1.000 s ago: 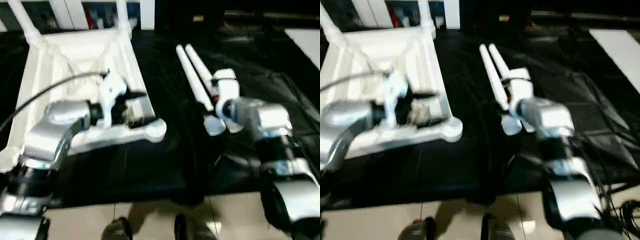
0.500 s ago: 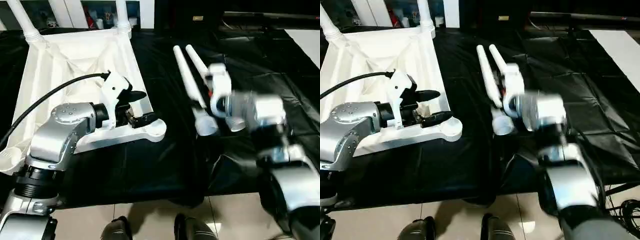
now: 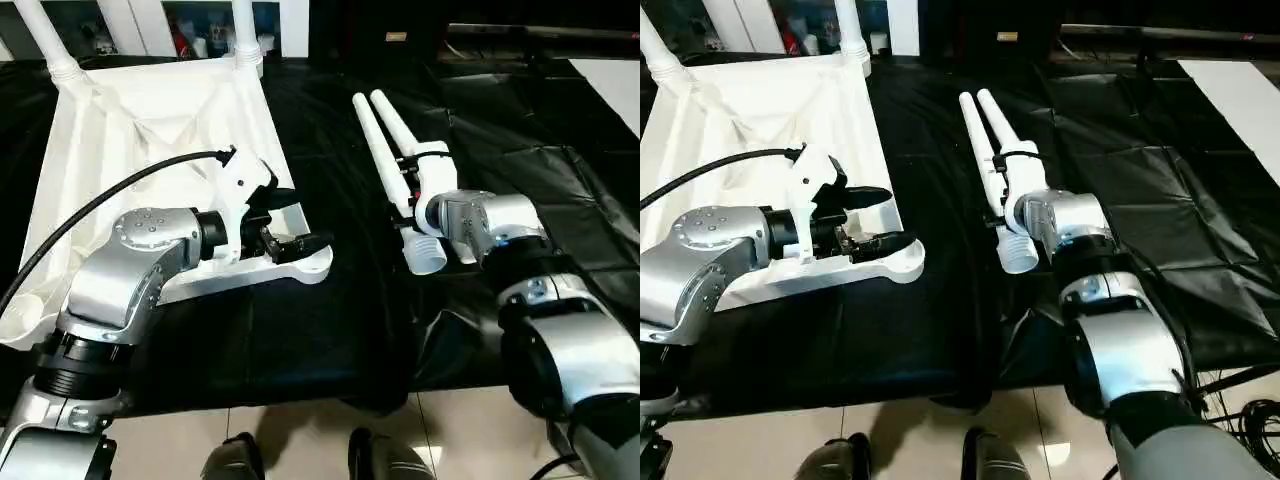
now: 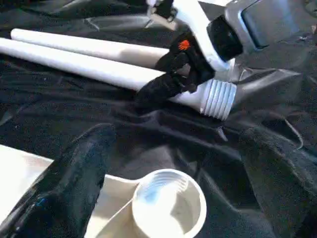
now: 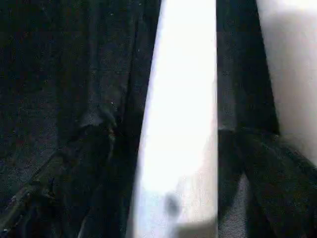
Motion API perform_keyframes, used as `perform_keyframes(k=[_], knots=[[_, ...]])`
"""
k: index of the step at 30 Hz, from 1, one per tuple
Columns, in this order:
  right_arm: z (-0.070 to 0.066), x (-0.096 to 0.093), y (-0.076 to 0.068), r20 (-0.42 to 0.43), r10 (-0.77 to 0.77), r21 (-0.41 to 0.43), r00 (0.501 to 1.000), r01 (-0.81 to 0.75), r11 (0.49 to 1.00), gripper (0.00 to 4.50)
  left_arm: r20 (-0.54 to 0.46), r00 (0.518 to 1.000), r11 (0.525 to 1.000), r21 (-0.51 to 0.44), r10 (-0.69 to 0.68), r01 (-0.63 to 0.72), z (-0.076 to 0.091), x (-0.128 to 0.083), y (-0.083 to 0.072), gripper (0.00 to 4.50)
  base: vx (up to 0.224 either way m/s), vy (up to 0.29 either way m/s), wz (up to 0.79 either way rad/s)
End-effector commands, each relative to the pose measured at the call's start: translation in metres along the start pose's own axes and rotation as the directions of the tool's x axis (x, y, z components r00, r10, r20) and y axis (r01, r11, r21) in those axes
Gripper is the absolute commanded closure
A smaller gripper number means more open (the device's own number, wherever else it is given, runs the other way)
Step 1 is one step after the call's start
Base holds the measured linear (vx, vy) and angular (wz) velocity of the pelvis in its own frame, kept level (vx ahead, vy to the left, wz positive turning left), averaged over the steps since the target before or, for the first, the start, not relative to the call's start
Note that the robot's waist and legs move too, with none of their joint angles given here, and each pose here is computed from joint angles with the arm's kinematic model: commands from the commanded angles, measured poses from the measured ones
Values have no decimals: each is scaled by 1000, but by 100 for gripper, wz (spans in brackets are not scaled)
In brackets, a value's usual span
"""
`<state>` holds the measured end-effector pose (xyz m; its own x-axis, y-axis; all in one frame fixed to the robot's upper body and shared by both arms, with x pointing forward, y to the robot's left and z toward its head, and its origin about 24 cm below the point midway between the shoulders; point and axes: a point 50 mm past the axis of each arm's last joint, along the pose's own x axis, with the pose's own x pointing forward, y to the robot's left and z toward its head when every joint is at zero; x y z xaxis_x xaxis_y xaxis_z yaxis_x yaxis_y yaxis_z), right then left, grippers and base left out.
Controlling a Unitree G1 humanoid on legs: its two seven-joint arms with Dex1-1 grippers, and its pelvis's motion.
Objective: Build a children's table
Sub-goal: Pick table leg
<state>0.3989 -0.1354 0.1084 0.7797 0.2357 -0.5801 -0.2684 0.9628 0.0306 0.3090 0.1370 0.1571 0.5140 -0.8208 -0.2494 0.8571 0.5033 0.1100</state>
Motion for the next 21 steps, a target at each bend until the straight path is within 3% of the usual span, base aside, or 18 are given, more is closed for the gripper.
perform_keyframes(k=[1, 21], knots=[[-11, 3, -2, -45, -14, 11, 999, 14, 1000, 7, -7, 1000, 1000, 6, -21, 21, 0, 1, -5, 0, 0, 0, 0], [-11, 5, -6, -59, -22, 92, 998, 27, 995, 174, -59, 996, 997, -2, -74, 74, -4, -2, -8, 0, 0, 0, 0]])
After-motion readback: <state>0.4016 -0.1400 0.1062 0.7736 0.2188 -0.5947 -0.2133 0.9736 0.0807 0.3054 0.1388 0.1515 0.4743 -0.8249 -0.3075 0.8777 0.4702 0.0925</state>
